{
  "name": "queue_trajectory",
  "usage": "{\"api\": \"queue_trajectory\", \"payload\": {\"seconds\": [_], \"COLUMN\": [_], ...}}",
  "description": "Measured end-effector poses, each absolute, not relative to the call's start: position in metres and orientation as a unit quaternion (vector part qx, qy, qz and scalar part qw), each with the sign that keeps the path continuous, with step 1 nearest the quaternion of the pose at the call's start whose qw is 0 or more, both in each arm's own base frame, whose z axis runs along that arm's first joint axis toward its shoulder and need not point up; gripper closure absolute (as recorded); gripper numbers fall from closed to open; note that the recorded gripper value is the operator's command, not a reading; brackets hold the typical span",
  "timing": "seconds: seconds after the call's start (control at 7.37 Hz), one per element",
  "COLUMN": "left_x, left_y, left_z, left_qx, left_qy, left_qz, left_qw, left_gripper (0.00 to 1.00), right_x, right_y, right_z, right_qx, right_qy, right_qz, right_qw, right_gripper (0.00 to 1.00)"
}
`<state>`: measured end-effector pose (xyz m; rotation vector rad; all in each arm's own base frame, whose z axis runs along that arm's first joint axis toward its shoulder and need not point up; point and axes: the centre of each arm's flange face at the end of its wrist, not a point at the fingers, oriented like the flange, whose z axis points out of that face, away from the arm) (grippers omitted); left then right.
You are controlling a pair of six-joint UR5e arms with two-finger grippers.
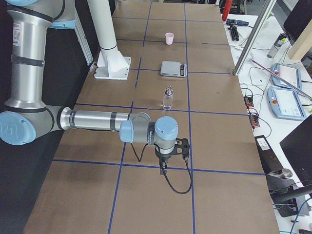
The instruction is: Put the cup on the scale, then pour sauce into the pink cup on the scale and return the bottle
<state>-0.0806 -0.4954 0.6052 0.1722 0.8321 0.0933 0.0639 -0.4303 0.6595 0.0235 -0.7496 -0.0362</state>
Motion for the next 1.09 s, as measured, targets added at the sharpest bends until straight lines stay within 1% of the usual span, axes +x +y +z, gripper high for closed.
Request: {"api": "queue_trajectory", "payload": {"seconds": [0.41,0.68,1.09], "left_x": [-0.079,-0.077,-0.076], "left_y": [-0.499,-0.508,-0.537], "left_z": [0.603,0.587,0.533], "left_qx": [0.113,0.136,0.286], "left_qy": [0.399,0.399,0.379], "left_qz": [0.060,0.072,0.138], "left_qw": [0.908,0.904,0.869], "left_gripper": [0.00,0.00,0.00], "right_x": [0.063,0.063,0.062], "right_y": [-0.434,-0.444,-0.469], "right_z": [0.654,0.638,0.605], "right_qx": [0.033,0.085,0.184], "right_qy": [-0.366,-0.364,-0.358], "right_qz": [-0.025,-0.045,-0.082], "right_qw": [0.929,0.926,0.912], "right_gripper": [0.00,0.00,0.00]}}
